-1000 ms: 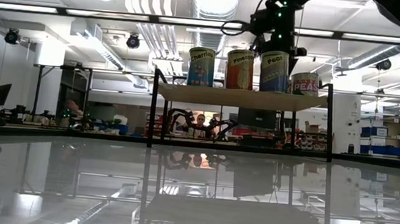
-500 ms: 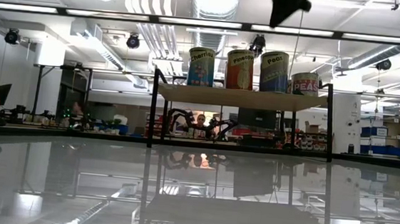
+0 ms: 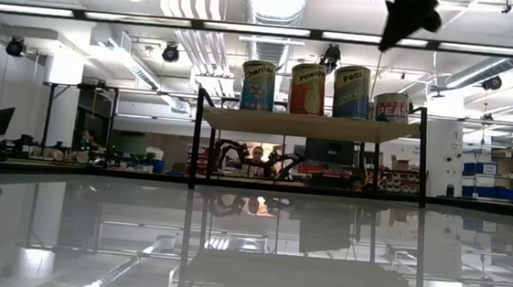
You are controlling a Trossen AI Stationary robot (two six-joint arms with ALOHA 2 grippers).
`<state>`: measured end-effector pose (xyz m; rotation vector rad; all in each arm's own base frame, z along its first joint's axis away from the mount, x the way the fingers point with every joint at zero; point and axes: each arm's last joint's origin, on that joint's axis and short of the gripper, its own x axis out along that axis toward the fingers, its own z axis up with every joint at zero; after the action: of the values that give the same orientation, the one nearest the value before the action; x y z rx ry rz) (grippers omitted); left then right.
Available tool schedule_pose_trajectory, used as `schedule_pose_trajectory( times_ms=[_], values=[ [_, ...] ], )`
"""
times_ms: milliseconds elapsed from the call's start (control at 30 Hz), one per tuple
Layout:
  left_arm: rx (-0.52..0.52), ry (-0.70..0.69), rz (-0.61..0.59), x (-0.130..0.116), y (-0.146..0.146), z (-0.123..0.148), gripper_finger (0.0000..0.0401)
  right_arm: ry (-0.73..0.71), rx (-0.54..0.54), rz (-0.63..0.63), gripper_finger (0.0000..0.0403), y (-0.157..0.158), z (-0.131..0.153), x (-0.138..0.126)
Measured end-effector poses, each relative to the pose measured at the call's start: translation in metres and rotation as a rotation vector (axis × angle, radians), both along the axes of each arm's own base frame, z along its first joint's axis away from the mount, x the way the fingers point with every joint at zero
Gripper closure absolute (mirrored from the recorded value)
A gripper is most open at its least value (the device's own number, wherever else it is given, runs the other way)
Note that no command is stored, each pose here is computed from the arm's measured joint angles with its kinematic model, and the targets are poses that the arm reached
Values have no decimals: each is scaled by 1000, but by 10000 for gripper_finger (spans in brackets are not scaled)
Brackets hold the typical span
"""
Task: Pick and place cans onto a shelf
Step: Adjust the canned goods
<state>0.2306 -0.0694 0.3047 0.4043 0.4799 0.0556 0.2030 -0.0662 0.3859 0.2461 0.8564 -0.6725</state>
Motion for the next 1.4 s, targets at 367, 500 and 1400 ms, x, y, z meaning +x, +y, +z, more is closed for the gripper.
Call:
schedule_pose_trajectory(
  times_ms=[367,500,1400],
  values=[
    [-12,-27,1,1,0,2,357,4,-16,-158,385,-15,-45,-34],
    [-14,-31,1,1,0,3,357,9,-24,-178,385,-21,-59,-36],
    [-21,-33,5,1,-1,3,357,-60,-88,-185,385,-31,-45,-37]
  ],
)
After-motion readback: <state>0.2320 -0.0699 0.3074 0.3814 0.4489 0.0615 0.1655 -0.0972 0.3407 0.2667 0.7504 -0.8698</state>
